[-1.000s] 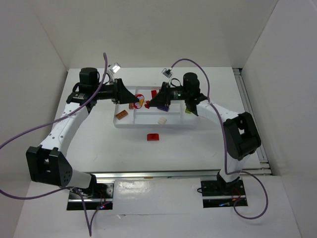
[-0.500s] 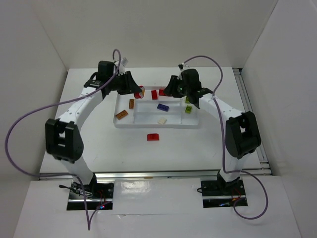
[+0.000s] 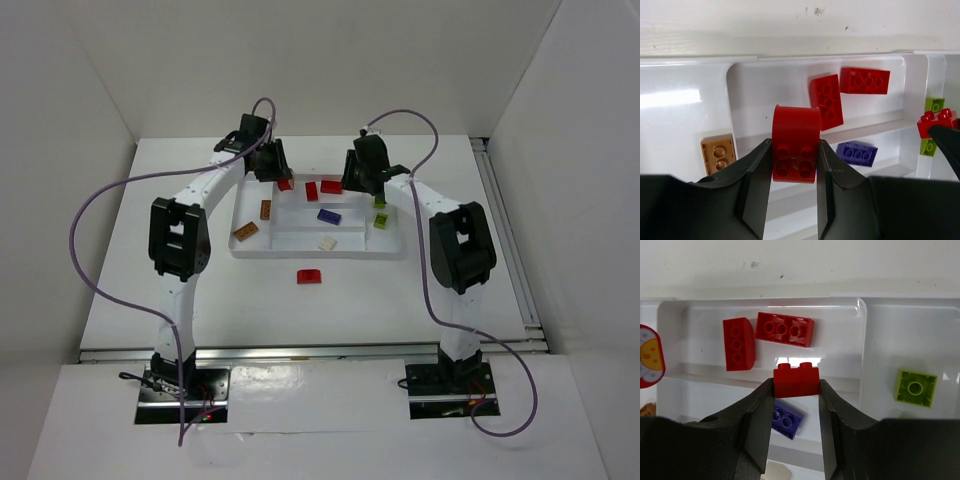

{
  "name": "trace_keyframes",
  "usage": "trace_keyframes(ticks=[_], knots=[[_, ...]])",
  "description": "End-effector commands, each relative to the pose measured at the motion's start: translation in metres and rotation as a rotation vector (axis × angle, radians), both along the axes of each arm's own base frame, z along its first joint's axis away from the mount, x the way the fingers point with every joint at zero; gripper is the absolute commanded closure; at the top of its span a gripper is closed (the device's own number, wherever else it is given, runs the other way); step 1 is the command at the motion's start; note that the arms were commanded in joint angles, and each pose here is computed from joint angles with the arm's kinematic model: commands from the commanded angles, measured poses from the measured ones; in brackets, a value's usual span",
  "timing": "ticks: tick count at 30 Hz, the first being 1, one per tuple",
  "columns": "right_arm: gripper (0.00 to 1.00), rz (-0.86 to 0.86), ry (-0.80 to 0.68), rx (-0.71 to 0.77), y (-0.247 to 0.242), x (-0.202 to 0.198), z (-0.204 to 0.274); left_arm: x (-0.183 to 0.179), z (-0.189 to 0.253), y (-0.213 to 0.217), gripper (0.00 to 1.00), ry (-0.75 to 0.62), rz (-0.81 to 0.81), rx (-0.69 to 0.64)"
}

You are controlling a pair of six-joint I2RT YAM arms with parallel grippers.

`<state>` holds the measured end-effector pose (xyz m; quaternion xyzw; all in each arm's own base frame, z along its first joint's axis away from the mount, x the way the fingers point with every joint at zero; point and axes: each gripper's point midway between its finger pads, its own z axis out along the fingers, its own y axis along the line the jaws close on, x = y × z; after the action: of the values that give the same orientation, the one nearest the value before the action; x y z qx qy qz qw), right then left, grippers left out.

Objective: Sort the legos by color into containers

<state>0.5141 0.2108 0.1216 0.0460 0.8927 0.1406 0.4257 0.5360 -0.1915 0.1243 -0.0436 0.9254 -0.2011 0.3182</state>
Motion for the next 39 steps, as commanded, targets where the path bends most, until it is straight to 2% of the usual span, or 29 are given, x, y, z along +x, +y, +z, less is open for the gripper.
trace_keyframes(ticks=[1,7,9,10,12,13,16,17,20,24,26,28,30,31,32,34,36,37,39], knots=[[0.89,-0.058,-0.047,-0.029,-0.013,0.017,0.016,0.010,0.007,0.000,1.00,-0.032,0.002,0.045],[0.84,-0.096,-0.056,-0.036,-0.021,0.022,0.006,0.013,-0.002,-0.003,1.00,-0.022,-0.023,0.053],[0.83,-0.101,-0.057,-0.028,-0.019,0.026,0.006,0.015,0.001,-0.003,0.94,-0.031,-0.022,0.051],[0.80,-0.101,-0.046,-0.033,-0.019,0.027,-0.001,0.015,0.001,-0.003,0.84,-0.031,-0.022,0.051],[0.74,-0.089,-0.037,-0.027,-0.015,0.030,-0.004,0.017,0.000,-0.002,0.72,-0.032,-0.016,0.057],[0.66,-0.081,-0.018,-0.029,-0.013,0.030,-0.012,0.016,-0.002,0.000,0.58,-0.025,-0.009,0.067],[0.48,-0.081,-0.025,-0.026,-0.011,0.035,-0.011,0.016,-0.002,0.000,0.30,-0.025,-0.009,0.067],[0.34,-0.081,-0.025,-0.026,-0.011,0.037,-0.012,0.016,-0.002,0.000,0.23,-0.025,-0.009,0.067],[0.23,-0.074,-0.034,-0.016,-0.009,0.037,-0.003,0.016,0.003,0.001,0.10,-0.037,-0.015,0.071],[0.23,-0.069,-0.068,-0.010,-0.013,0.027,0.017,0.014,0.010,-0.004,0.09,-0.049,-0.024,0.067],[0.28,-0.058,-0.109,0.016,-0.014,0.018,0.044,0.008,0.029,-0.008,0.09,-0.073,-0.032,0.060],[0.31,-0.039,-0.094,0.017,-0.013,-0.001,0.040,0.002,0.041,-0.007,0.09,-0.088,-0.032,0.056],[0.31,0.006,-0.131,0.038,-0.006,-0.022,0.060,-0.008,0.070,-0.010,0.10,-0.125,-0.023,0.029],[0.31,0.022,-0.093,0.023,-0.005,-0.039,0.043,-0.012,0.079,-0.009,0.10,-0.138,-0.023,0.025],[0.29,0.058,-0.114,0.024,0.005,-0.055,0.055,-0.014,0.090,-0.008,0.10,-0.155,-0.012,0.008],[0.26,0.122,-0.055,0.004,0.013,-0.088,0.032,-0.028,0.112,-0.002,0.11,-0.186,0.020,-0.007],[0.21,0.235,-0.047,0.002,0.037,-0.122,0.032,-0.040,0.114,0.004,0.12,-0.184,0.035,-0.007],[0.19,0.263,-0.013,-0.013,0.041,-0.139,0.016,-0.048,0.134,0.006,0.12,-0.225,0.036,-0.020],[0.13,0.339,0.010,-0.045,0.061,-0.169,0.008,-0.059,0.135,0.006,0.14,-0.226,0.043,-0.021]])
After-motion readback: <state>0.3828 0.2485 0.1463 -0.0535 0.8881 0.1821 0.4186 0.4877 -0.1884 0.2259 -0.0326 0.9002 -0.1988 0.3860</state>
